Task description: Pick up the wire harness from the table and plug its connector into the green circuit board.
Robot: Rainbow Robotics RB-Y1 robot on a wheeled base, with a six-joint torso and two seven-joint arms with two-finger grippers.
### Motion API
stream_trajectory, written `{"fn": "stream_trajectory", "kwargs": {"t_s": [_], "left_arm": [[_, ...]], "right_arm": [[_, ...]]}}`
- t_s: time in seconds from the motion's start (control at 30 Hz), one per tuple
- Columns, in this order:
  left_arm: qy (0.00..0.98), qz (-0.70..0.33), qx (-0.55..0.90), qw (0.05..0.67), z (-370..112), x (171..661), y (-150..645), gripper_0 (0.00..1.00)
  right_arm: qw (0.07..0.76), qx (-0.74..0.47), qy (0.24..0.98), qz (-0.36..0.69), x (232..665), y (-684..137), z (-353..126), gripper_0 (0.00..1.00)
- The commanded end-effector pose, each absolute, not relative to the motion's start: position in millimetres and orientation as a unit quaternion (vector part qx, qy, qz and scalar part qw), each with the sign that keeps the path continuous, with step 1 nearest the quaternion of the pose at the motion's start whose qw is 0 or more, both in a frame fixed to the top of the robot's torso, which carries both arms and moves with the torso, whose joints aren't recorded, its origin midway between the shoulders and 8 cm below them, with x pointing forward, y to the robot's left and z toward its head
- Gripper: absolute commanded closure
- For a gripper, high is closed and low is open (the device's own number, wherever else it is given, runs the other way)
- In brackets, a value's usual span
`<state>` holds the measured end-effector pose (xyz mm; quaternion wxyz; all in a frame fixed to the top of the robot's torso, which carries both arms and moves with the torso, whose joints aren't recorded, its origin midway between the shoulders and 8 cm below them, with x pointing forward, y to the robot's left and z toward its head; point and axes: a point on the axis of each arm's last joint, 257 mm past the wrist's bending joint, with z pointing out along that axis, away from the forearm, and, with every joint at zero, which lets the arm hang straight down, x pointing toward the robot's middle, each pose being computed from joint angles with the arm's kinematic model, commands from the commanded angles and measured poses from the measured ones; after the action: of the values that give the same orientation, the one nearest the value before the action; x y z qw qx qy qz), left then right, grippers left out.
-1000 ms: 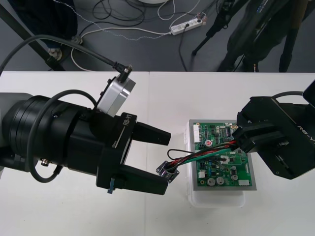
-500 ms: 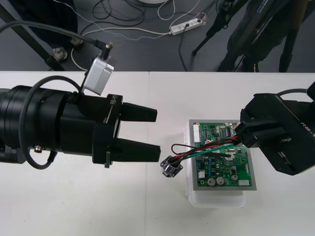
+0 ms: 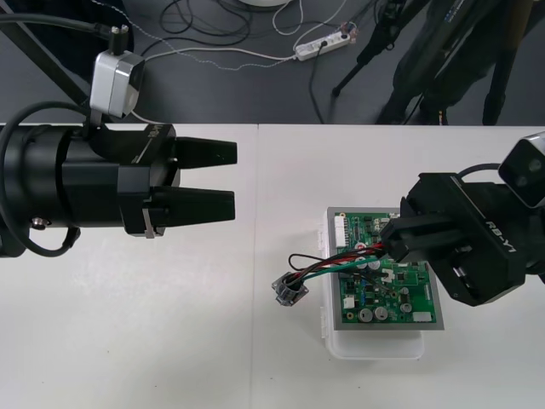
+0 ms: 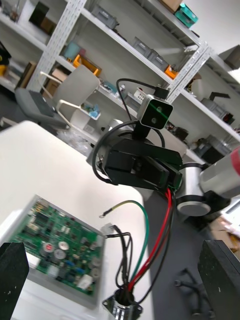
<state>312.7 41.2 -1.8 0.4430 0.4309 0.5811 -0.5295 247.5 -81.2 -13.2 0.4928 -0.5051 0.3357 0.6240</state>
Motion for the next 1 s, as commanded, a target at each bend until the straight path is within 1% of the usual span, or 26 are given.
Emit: {"fn": "stream_trajectory", "kwargs": {"t_s": [0.03,0.33,0.5,0.67,1.0], "left_arm": [[0.555,-0.492,0.456,0.492,16,329,56,0.0],[0.512,-0.463,0.497,0.526,24,325,54,0.0],[0.49,-0.459,0.522,0.526,22,315,49,0.0],[0.47,-0.469,0.536,0.522,21,304,44,0.0],[0.428,-0.466,0.55,0.545,10,289,46,0.0]], "right_arm": [[0.504,-0.51,0.339,0.609,249,-77,-13,1.0],[0.509,-0.526,0.341,0.589,248,-66,-20,1.0],[0.511,-0.534,0.341,0.581,247,-61,-22,1.0],[0.528,-0.531,0.346,0.566,254,-55,-18,1.0],[0.56,-0.512,0.35,0.549,269,-47,-7,0.99]]}}
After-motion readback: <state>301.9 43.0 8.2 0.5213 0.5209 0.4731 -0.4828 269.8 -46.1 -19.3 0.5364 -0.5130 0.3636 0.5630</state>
